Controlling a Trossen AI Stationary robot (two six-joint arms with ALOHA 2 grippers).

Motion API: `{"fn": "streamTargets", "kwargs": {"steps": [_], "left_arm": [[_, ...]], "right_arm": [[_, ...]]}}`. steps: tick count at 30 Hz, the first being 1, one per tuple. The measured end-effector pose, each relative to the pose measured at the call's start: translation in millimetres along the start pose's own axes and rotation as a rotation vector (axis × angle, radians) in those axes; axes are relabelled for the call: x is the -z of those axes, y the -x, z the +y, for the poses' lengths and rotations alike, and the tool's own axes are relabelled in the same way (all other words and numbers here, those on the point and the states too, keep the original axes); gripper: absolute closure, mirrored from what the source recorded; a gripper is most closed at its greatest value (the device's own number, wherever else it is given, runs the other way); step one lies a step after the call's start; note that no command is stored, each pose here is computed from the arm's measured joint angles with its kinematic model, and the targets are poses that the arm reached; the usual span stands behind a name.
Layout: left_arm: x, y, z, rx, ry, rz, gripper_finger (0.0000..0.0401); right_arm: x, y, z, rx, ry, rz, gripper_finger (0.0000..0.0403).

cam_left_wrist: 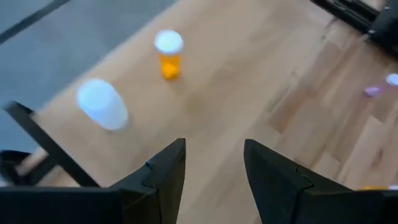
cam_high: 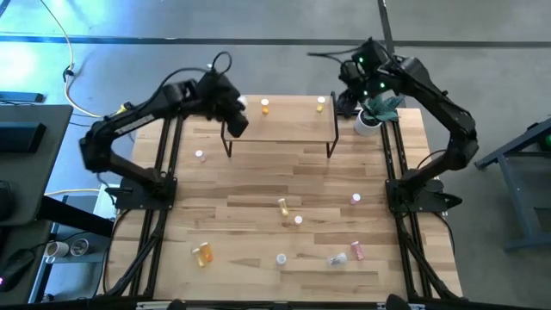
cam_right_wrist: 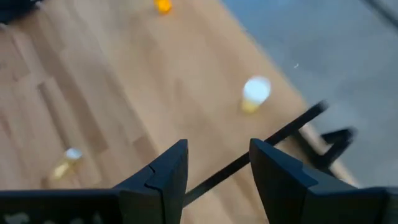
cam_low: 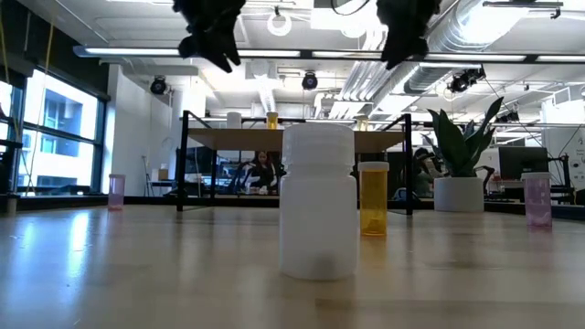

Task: Pick and place medicine bottles onto shelf by color
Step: Put the bottom right pink pill bottle on the shelf

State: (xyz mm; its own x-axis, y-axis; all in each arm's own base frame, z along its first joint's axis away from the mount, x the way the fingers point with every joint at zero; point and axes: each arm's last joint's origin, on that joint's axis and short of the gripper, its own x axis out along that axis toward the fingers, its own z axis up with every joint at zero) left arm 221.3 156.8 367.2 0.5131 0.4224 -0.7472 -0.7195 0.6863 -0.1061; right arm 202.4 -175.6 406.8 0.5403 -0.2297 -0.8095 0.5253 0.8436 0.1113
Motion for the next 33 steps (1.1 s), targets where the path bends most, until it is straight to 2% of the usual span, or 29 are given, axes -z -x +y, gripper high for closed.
{"fn": "streamTargets", "kwargs": {"steps": [7, 14, 21, 27, 33], "left_arm": [[37, -2, -7, 0.051, 0.053, -0.06, 0.0247], [58, -3, -15, 0.149, 0.066, -0.139, 0.0247], [66, 6, -25, 0.23, 0.027, -0.165, 0.0247], [71, 19, -35, 0.32, -0.028, -0.174, 0.0247], [74, 25, -38, 0.342, -0.075, -0.188, 0.0247]], "right_arm": [[46, -1, 18, -0.029, -0.111, 0.036, 0.024], [95, 3, 38, -0.01, -0.317, 0.062, 0.024], [135, 5, 59, -0.009, -0.522, 0.077, 0.024], [160, -3, 80, -0.004, -0.617, 0.131, 0.024], [183, -18, 98, 0.018, -0.691, 0.218, 0.024]]}}
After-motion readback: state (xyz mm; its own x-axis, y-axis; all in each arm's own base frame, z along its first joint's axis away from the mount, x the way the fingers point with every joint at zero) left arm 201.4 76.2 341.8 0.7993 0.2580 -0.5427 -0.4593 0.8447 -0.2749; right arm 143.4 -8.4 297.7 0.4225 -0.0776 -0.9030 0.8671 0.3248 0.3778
